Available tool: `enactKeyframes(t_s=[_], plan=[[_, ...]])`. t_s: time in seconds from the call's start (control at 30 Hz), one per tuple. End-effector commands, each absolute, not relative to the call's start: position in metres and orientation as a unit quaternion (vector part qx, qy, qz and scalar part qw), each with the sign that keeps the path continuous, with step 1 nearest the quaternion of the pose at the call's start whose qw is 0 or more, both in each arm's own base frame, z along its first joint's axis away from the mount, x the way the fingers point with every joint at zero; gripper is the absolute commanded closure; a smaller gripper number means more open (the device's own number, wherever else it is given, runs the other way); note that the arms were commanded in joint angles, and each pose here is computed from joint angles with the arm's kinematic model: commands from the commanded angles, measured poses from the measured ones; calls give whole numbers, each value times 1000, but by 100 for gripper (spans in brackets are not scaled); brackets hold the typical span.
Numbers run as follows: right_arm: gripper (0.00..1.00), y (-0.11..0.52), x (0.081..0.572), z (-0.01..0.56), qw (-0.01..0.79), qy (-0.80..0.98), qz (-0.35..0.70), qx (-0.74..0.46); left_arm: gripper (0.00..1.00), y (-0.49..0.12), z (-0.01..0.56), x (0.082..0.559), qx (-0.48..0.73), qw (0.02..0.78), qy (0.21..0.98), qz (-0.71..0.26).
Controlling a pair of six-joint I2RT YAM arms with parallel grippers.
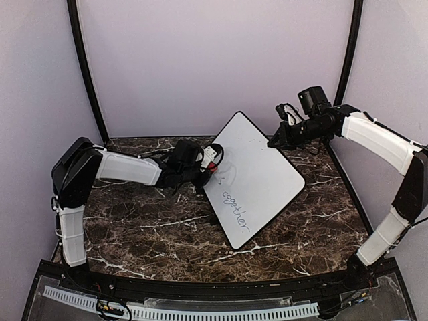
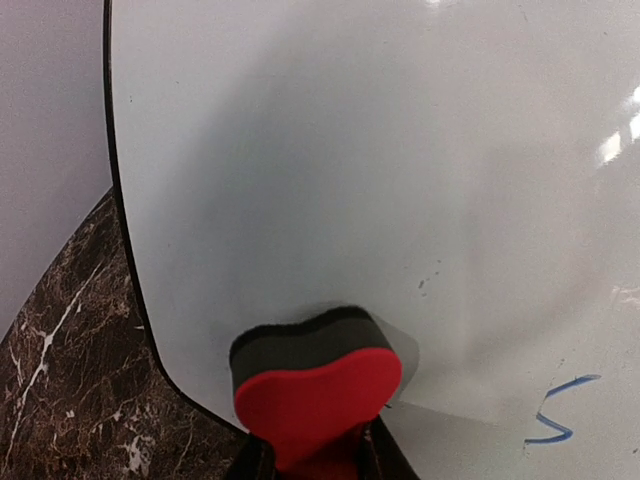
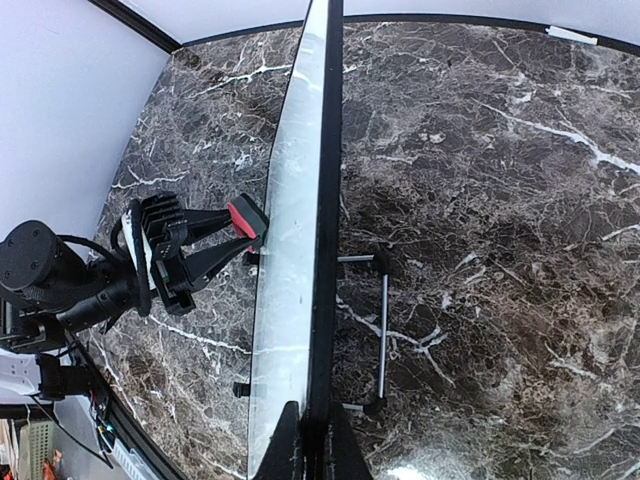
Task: Erase the whiteboard
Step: Erase the center of the whiteboard.
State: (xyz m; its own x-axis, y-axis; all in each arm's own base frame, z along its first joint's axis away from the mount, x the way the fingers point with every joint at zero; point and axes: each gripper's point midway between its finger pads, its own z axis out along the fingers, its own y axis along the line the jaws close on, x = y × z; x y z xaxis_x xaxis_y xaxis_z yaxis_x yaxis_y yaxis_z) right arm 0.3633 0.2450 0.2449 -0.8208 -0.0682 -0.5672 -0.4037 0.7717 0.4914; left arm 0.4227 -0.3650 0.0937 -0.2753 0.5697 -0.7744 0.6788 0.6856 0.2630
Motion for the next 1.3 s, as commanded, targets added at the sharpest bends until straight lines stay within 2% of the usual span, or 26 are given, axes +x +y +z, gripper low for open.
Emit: enactKeyframes(t_s=[0.0,0.17,0.37,0.5,0.77,0.9,1.03,1.27], plan=[[100,276,337,244,251,872,353,-228,100,-427,69,340,482,407,762,-148],[100,276,336,244,252,872,353,-228,100,-446,70,298,500,405,742,-191],[100,275,336,247,255,871,353,-228,100,-452,68,270,513,399,731,-209],[100,275,336,245,253,872,352,-226,100,-436,61,289,484,414,752,-170],[100,276,335,246,253,871,354,-228,100,-368,57,380,405,424,807,-73],[100,277,334,247,253,871,354,-229,100,-343,58,408,392,424,815,-47],[100,278,335,248,252,871,355,-229,100,-343,51,409,415,414,809,-47],[100,280,335,248,252,871,354,-230,100,-374,51,375,450,407,788,-107]])
